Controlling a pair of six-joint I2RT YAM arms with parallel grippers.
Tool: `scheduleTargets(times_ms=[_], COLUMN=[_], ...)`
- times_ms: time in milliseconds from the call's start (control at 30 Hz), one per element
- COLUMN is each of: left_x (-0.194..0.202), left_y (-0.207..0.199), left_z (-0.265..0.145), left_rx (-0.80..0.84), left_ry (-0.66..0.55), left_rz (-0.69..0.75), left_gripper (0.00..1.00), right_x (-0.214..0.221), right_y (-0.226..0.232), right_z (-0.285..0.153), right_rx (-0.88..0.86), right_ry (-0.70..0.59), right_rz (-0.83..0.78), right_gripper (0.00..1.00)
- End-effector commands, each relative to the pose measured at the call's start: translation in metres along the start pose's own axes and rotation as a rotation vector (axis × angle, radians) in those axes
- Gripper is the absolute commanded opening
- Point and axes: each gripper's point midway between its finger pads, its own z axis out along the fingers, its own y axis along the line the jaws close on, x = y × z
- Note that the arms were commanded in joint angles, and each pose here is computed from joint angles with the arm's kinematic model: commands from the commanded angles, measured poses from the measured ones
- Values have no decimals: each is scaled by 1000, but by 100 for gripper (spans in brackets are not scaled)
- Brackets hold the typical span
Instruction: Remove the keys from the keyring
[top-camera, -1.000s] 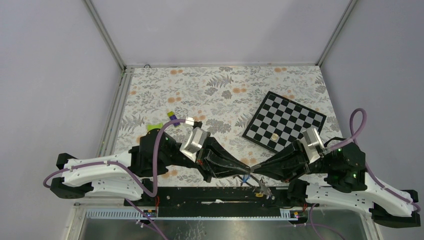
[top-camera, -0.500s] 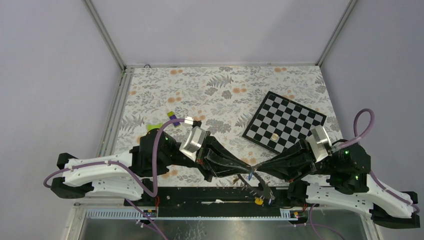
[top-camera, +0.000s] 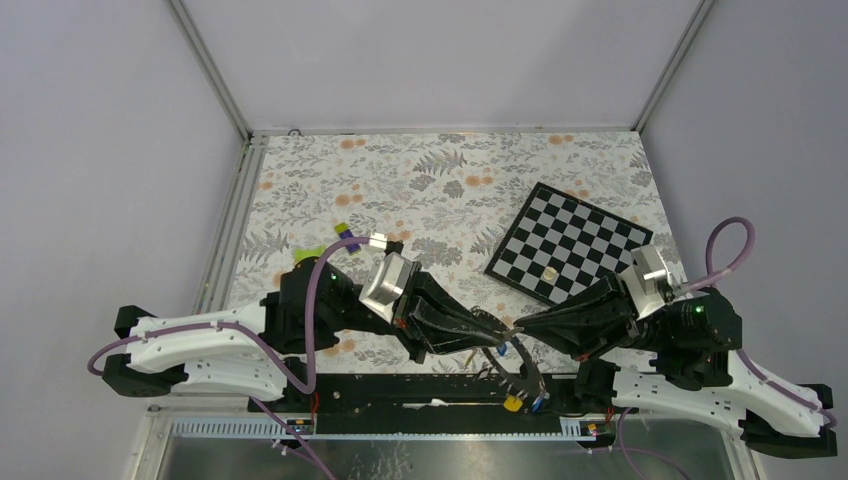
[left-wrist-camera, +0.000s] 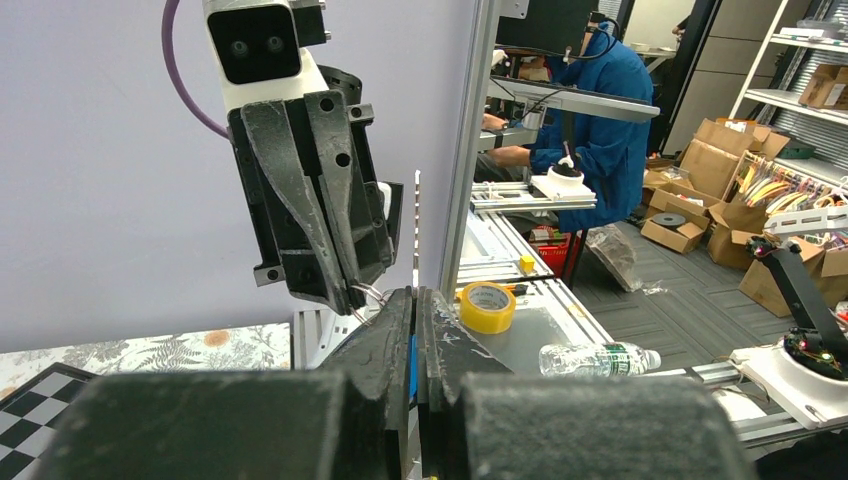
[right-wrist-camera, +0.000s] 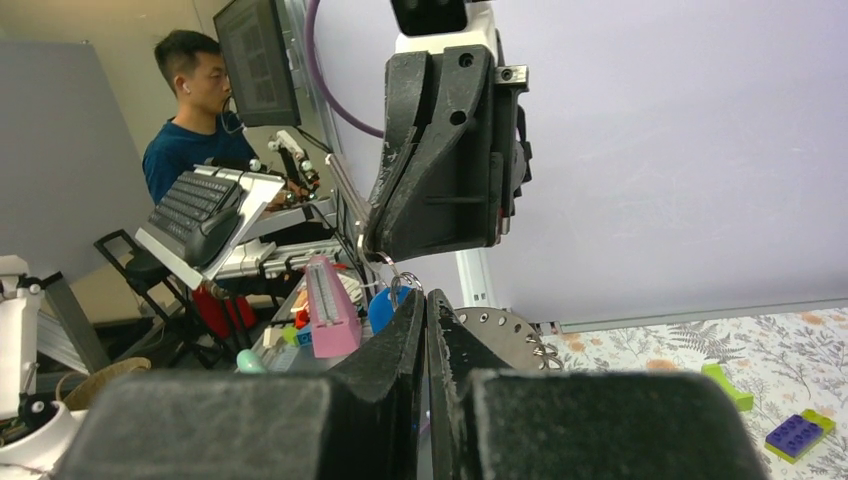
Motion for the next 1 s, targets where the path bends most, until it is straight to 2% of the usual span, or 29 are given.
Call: scheduleTargets(times_ms=[0, 467, 533, 633, 700, 967], left_x=[-32, -31, -32, -33, -32, -33], left_y=[-10, -9, -9, -9, -9, -9], left_z=[0, -4, -5, -5, -5, -5], left_rx=[33, 20, 20, 20, 18, 21], left_ry=[-90, -94, -96, -97, -95, -96], left_rz=[33, 36, 37, 40, 40, 43], left_gripper=[0, 0, 0, 0, 0, 0], right_x=[-46, -55, -52, -45, -41, -17], right_y=[2, -1, 1, 2, 2, 10], right_z=[-1, 6, 6, 5, 4, -2], right_rx=[23, 36, 19, 18, 14, -41], right_ry=[-188, -248, -228, -185, -156, 2], right_rz=[-13, 65, 51, 21, -1, -89], right_gripper=[7, 5, 10, 28, 36, 44])
